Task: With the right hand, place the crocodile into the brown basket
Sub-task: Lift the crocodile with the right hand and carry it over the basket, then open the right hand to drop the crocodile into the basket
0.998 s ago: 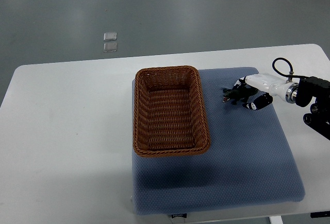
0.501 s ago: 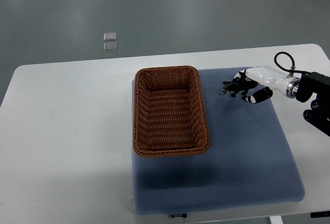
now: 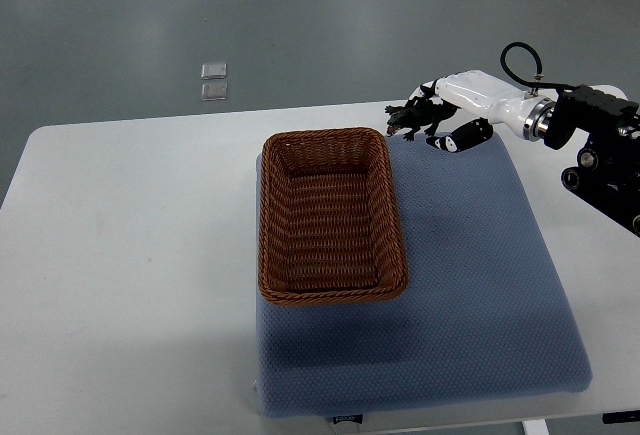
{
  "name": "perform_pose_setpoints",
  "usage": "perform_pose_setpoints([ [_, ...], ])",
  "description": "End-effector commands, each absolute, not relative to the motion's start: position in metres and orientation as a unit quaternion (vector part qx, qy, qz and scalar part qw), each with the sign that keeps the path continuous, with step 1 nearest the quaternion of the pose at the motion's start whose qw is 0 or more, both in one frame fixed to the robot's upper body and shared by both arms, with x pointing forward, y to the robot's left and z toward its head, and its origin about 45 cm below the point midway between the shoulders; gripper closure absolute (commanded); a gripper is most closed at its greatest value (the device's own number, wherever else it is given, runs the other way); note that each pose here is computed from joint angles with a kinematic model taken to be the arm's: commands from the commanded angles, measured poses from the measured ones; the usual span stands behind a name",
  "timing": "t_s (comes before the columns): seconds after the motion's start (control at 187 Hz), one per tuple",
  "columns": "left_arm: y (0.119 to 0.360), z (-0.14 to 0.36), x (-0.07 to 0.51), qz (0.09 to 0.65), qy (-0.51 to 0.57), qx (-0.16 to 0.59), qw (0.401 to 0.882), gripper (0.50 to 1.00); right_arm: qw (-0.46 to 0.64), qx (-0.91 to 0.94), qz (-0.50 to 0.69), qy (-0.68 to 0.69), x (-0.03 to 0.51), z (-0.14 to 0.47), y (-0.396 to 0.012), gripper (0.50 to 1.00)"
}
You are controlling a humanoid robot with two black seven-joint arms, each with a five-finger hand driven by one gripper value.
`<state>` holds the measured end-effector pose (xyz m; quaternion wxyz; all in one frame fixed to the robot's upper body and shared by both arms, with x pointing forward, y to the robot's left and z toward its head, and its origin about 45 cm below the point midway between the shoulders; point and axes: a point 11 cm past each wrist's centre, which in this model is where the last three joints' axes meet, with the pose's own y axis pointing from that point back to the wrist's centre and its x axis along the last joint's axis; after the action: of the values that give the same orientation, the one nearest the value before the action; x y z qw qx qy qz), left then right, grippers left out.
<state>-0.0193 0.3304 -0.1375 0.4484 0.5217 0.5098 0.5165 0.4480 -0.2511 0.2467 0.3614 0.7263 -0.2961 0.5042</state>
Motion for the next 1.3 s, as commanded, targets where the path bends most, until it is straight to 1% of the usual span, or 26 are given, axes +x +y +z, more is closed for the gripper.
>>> perform_pose_setpoints([
  [0.0,0.33,-0.138,-0.019,0.517,0.51,0.522,0.448,0.5,0.337,0.735,0.515,-0.285,0.447,0.255,-0.229,1.0],
  [0.16,0.33,-0.138,-0.019,0.517,0.51,0.522,0.448,0.5,0.3,0.76,0.516,-0.257,0.436,0.248,-0.185,1.0],
  [0.427,0.33,-0.138,-0.019,0.517,0.51,0.522,0.448,0.5,0.285,0.782,0.509,-0.216,0.418,0.224,-0.152,0.996],
  [0.48,0.33,-0.138,-0.019,0.517,0.51,0.522,0.448,0.5,0.289,0.784,0.508,-0.21,0.415,0.219,-0.152,0.969],
  [0.528,0.33,-0.138,-0.019,0.517,0.51,0.522,0.448,0.5,0.292,0.785,0.505,-0.207,0.412,0.213,-0.152,0.959],
  [0.582,0.33,-0.138,-0.02,0.516,0.51,0.522,0.448,0.5,0.294,0.787,0.503,-0.204,0.41,0.209,-0.152,0.924],
  [0.64,0.33,-0.138,-0.019,0.517,0.51,0.522,0.448,0.5,0.295,0.79,0.499,-0.2,0.407,0.204,-0.152,0.873],
  [0.683,0.33,-0.138,-0.019,0.517,0.51,0.522,0.448,0.5,0.298,0.791,0.497,-0.197,0.405,0.2,-0.152,0.85],
  [0.71,0.33,-0.138,-0.02,0.516,0.51,0.522,0.448,0.5,0.298,0.791,0.497,-0.196,0.404,0.199,-0.153,0.818],
  [0.726,0.33,-0.138,-0.019,0.517,0.51,0.522,0.448,0.5,0.298,0.791,0.497,-0.196,0.404,0.199,-0.153,0.807],
  [0.731,0.33,-0.138,-0.019,0.517,0.51,0.522,0.448,0.5,0.298,0.792,0.496,-0.196,0.404,0.198,-0.152,0.793],
  [0.736,0.33,-0.138,-0.019,0.517,0.51,0.522,0.448,0.5,0.298,0.792,0.496,-0.196,0.404,0.198,-0.152,0.793],
  [0.742,0.33,-0.138,-0.019,0.517,0.51,0.522,0.448,0.5,0.298,0.792,0.496,-0.196,0.404,0.198,-0.152,0.777],
  [0.747,0.33,-0.138,-0.019,0.517,0.51,0.522,0.448,0.5,0.298,0.792,0.496,-0.196,0.404,0.198,-0.152,0.777],
  [0.752,0.33,-0.138,-0.019,0.517,0.51,0.522,0.448,0.5,0.297,0.792,0.496,-0.196,0.404,0.198,-0.151,0.761],
  [0.784,0.33,-0.138,-0.019,0.517,0.51,0.522,0.448,0.5,0.297,0.793,0.494,-0.195,0.403,0.196,-0.151,0.726],
  [0.816,0.33,-0.138,-0.019,0.517,0.51,0.522,0.448,0.5,0.297,0.795,0.492,-0.195,0.401,0.195,-0.151,0.701],
  [0.838,0.33,-0.138,-0.019,0.517,0.51,0.522,0.448,0.5,0.297,0.795,0.492,-0.195,0.401,0.194,-0.151,0.695],
  [0.859,0.33,-0.138,-0.019,0.517,0.51,0.522,0.448,0.5,0.297,0.795,0.491,-0.195,0.401,0.193,-0.151,0.667],
  [0.87,0.33,-0.138,-0.019,0.517,0.51,0.522,0.448,0.5,0.297,0.795,0.491,-0.195,0.401,0.193,-0.151,0.666],
  [0.907,0.33,-0.138,-0.019,0.517,0.51,0.522,0.448,0.5,0.297,0.795,0.491,-0.195,0.401,0.193,-0.151,0.636],
  [0.934,0.33,-0.138,-0.02,0.516,0.51,0.522,0.448,0.5,0.297,0.795,0.491,-0.195,0.401,0.193,-0.151,0.632],
  [0.976,0.33,-0.138,-0.02,0.516,0.51,0.522,0.448,0.5,0.297,0.795,0.492,-0.197,0.401,0.194,-0.151,0.609],
  [1.078,0.33,-0.138,-0.019,0.517,0.51,0.522,0.448,0.5,0.292,0.793,0.494,-0.204,0.402,0.195,-0.151,0.587],
  [1.142,0.33,-0.138,-0.019,0.517,0.51,0.522,0.448,0.5,0.291,0.791,0.496,-0.208,0.403,0.196,-0.152,0.579],
  [1.296,0.33,-0.138,-0.019,0.517,0.51,0.522,0.448,0.5,0.282,0.792,0.492,-0.225,0.407,0.203,-0.154,0.579],
])
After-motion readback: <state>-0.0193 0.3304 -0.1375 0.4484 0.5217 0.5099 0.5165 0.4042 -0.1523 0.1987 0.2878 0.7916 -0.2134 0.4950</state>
